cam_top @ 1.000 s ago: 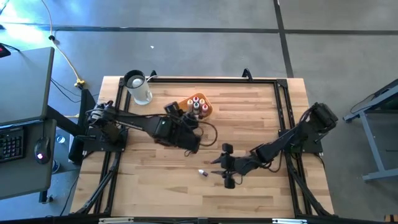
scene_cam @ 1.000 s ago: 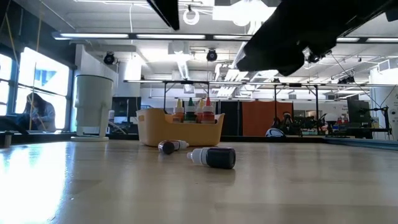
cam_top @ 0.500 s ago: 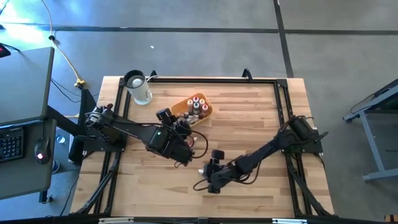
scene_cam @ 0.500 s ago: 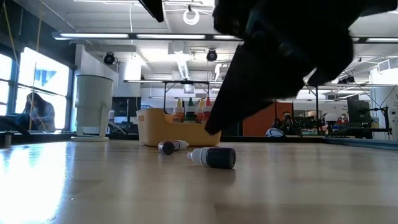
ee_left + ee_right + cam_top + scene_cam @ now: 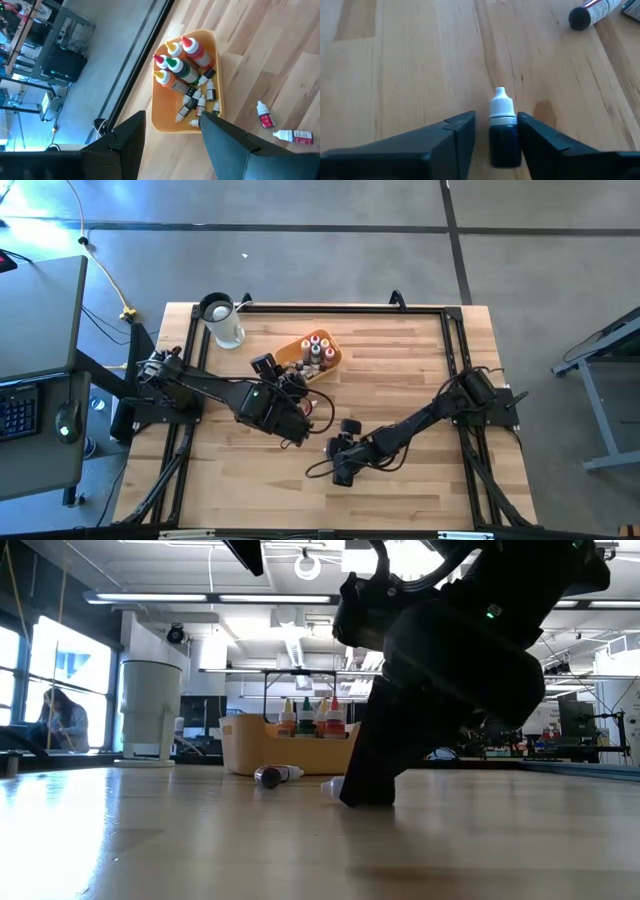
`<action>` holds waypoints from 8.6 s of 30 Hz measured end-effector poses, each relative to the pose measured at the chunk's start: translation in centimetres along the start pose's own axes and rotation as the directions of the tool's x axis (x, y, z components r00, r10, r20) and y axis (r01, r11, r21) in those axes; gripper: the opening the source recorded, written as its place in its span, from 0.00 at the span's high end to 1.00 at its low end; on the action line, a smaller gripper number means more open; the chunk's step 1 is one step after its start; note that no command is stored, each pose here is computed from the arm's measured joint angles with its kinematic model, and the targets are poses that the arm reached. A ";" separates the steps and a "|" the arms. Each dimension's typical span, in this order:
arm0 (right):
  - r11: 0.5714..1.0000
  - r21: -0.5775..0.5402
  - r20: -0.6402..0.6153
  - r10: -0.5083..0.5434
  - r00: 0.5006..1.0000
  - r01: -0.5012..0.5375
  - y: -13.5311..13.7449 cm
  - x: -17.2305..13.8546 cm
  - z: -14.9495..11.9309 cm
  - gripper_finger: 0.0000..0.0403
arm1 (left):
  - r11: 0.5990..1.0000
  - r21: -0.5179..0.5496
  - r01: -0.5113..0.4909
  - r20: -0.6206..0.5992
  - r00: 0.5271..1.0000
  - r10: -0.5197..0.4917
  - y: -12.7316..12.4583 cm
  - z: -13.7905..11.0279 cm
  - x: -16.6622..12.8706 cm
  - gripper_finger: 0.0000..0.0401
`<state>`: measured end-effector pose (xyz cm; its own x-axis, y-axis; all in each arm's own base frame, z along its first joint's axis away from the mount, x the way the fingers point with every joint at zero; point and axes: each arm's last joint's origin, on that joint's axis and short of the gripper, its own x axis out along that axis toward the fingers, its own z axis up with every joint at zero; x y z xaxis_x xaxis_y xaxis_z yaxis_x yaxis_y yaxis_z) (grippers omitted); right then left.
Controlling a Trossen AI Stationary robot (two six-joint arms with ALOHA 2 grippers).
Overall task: Pick & Place food coloring
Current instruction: Put the small purple food coloring bottle into the yellow bin, then put the small red food coloring bottle into the yellow bin
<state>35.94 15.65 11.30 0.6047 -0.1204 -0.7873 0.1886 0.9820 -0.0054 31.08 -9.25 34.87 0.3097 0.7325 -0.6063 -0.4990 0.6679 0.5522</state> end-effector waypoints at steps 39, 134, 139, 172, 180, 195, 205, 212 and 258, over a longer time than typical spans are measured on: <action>0.943 -0.224 0.315 -0.171 0.933 0.248 -17.0 -0.1 10.3 0.61 | 1.000 -0.001 0.020 -0.018 1.000 -0.020 -0.1 -0.1 0.0 0.53; 0.922 -0.354 0.213 0.242 0.946 -0.157 -16.7 -0.5 0.2 0.55 | 0.793 0.148 0.591 -0.252 0.798 -0.547 -8.9 -4.5 12.8 0.97; 0.922 -0.354 0.205 0.242 0.948 -0.159 -16.7 -0.4 0.1 0.55 | 0.750 0.086 0.656 -0.346 0.726 -0.595 -8.2 -3.8 11.3 0.89; 0.914 -0.374 0.198 0.241 0.950 -0.154 -16.7 -0.4 0.1 0.55 | 0.774 0.160 0.612 -0.411 0.755 -0.512 -15.1 -9.9 8.8 0.43; 0.915 -0.375 0.203 0.242 0.949 -0.153 -16.7 -0.4 0.1 0.55 | 0.776 0.212 0.593 -0.336 0.790 -0.512 -15.4 -9.5 8.9 0.43; 0.914 -0.375 0.203 0.242 0.949 -0.153 -16.7 -0.4 0.1 0.55 | 0.807 0.204 0.554 -0.263 0.825 -0.500 -15.4 -8.7 9.7 0.43; 0.914 -0.375 0.203 0.245 0.948 -0.156 -16.7 -0.4 0.1 0.55 | 0.789 0.352 0.504 -0.234 0.864 -0.447 -14.9 -8.3 10.4 0.43; 0.913 -0.376 0.203 0.245 0.948 -0.156 -16.7 -0.4 0.1 0.55 | 0.731 0.503 0.461 -0.216 0.886 -0.410 -14.6 -8.0 11.0 0.43; 0.905 -0.399 0.202 0.246 0.948 -0.149 -16.7 -0.4 0.1 0.55 | 0.063 0.912 0.405 -0.314 0.789 -0.528 -13.1 -6.8 13.3 0.46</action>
<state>32.62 -0.73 11.81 0.7760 0.0976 -0.6231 -0.2286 0.9643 -0.1337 36.28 -9.15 15.65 0.2536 0.1838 -0.9497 0.8324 0.4587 0.3110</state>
